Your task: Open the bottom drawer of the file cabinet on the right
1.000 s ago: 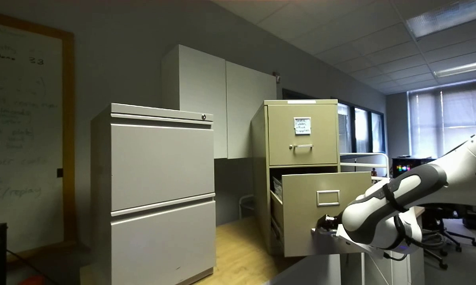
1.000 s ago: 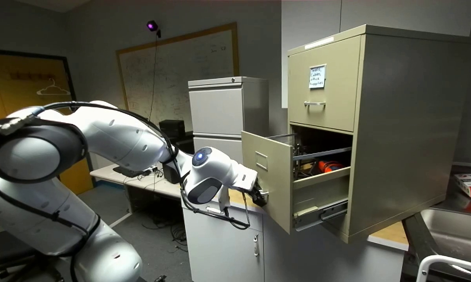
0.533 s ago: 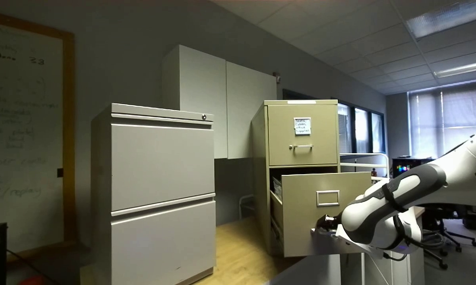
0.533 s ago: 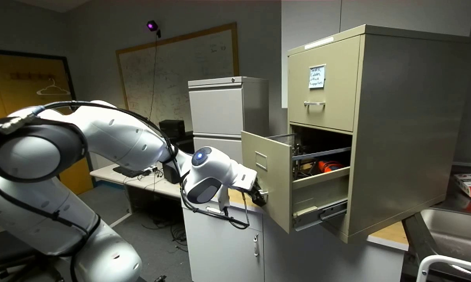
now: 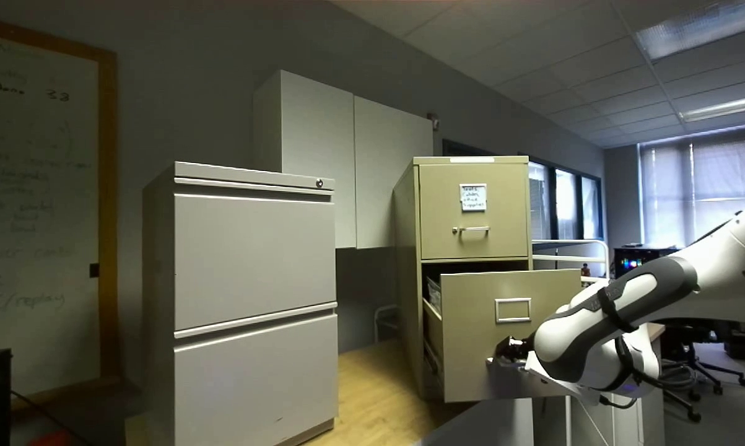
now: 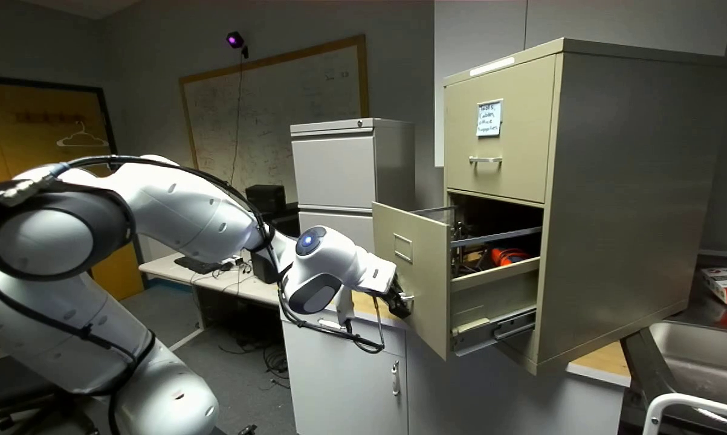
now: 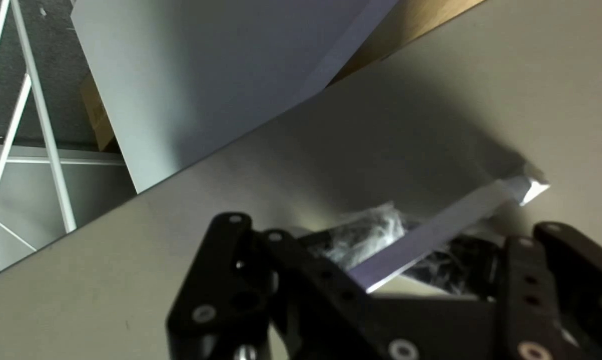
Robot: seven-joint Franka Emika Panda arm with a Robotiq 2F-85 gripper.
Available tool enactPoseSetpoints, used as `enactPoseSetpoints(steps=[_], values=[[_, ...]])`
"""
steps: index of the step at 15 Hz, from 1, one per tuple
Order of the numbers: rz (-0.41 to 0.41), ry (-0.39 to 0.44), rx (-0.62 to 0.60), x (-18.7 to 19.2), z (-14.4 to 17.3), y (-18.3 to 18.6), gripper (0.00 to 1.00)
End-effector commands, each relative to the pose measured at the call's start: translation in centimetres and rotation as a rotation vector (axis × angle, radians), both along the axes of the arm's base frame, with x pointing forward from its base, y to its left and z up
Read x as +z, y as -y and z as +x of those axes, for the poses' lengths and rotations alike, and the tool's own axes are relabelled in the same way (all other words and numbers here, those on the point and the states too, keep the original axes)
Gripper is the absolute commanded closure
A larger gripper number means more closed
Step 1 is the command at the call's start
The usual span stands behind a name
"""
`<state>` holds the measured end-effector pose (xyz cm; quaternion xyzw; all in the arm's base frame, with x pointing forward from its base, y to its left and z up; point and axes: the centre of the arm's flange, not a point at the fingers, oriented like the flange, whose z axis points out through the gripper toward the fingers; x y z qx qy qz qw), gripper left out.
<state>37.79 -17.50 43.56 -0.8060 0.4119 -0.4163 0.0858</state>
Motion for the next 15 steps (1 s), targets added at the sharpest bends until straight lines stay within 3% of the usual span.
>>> enactPoseSetpoints(steps=[1, 3, 5, 12, 15], values=[[0.032, -0.102, 0.103, -2.7, -2.3, -6.6, 1.00], [0.030, -0.103, 0.102, -2.6, -2.3, -6.7, 1.00], [0.027, -0.105, 0.101, -2.5, -2.3, -6.7, 0.77], [0.025, -0.174, 0.114, -2.4, -2.5, -7.4, 0.26], [0.008, -0.243, 0.093, -1.9, -3.3, -7.4, 0.03]])
